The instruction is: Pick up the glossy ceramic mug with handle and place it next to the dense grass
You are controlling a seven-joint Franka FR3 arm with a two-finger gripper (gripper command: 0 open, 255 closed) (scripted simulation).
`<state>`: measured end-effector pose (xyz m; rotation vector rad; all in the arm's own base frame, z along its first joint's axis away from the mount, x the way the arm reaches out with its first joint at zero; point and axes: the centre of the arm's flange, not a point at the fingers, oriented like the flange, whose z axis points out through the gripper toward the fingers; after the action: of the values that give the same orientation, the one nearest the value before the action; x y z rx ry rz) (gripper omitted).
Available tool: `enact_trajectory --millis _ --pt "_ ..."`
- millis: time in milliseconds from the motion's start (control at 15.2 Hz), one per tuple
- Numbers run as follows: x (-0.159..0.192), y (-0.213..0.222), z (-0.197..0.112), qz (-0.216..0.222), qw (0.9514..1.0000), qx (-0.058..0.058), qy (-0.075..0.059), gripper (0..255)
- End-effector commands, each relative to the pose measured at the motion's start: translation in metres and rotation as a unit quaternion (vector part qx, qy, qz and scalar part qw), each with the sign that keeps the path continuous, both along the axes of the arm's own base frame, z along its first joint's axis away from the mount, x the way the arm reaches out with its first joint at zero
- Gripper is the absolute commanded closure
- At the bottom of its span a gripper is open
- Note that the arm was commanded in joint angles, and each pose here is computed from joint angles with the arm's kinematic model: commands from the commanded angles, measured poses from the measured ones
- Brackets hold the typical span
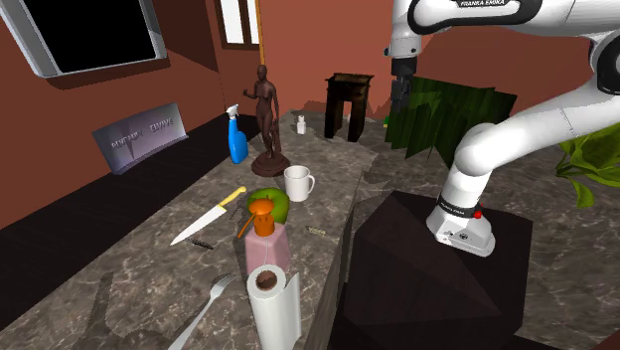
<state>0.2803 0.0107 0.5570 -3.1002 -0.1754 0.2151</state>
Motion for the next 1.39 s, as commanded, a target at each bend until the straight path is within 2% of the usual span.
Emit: enact_trajectory --millis 0,1320 --pt "0.0 0.0 0.0 0.0 1.0 0.0 0.0 0" --pt "0.138 0.186 -0.119 -0.001 0.9999 0.013 -0.005 0"
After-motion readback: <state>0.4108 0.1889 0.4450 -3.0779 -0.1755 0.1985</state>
